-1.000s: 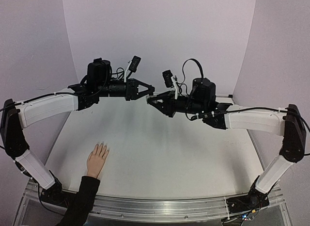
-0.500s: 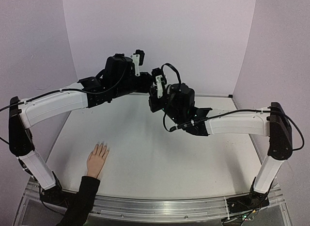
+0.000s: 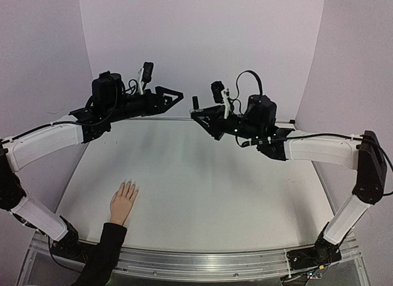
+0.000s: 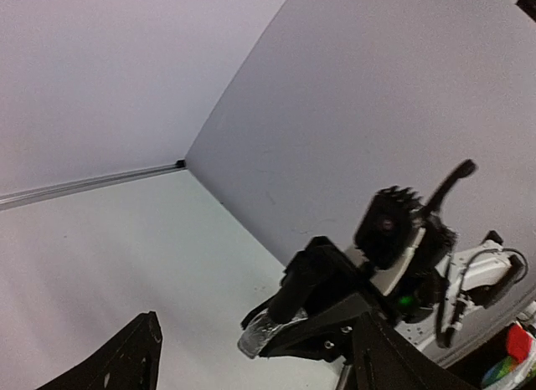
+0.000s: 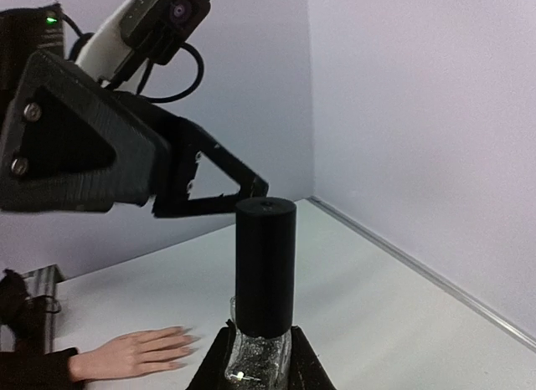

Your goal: Paint the nails

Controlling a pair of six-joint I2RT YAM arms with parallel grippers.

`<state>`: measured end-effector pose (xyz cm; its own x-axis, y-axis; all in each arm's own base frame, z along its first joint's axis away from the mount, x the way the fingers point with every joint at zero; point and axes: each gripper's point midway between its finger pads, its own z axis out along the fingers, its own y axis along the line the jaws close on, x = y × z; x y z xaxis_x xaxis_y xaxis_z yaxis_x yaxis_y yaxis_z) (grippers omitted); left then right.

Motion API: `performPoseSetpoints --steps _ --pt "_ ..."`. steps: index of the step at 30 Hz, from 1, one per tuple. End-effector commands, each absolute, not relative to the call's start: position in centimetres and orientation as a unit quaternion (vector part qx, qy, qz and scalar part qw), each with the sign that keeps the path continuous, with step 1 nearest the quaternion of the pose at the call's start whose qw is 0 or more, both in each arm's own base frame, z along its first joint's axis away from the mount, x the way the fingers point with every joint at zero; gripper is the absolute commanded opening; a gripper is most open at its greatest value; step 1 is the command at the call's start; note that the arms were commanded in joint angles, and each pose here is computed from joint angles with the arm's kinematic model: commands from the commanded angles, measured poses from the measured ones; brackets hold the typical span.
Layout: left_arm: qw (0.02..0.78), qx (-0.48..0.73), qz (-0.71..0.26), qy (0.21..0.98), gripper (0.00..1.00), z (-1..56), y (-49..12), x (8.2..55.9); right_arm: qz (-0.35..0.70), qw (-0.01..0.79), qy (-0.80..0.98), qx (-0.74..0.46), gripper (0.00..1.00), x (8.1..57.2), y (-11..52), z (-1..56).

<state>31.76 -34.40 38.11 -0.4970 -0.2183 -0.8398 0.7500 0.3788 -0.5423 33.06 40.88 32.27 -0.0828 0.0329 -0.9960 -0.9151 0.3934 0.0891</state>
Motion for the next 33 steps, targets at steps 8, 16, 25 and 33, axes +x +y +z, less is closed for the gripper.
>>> performPoseSetpoints --steps 8,16,25,33 --pt "0.402 0.316 -0.607 0.608 0.74 40.8 -36.6 27.2 0.559 0.469 0.525 -0.438 0.00 27.9 42.5 36.0" --pt "0.394 0.326 -0.617 0.598 0.60 40.7 -37.0 27.0 0.576 0.445 0.529 -0.437 0.00 28.4 43.6 35.4" --pt "0.392 0.332 -0.617 0.596 0.36 40.7 -37.0 26.9 0.562 0.463 0.539 -0.424 0.00 29.4 43.6 35.3" --pt "0.404 0.321 -0.594 0.617 0.07 40.3 -37.0 27.9 0.522 0.506 0.571 -0.381 0.00 31.6 43.0 35.0"
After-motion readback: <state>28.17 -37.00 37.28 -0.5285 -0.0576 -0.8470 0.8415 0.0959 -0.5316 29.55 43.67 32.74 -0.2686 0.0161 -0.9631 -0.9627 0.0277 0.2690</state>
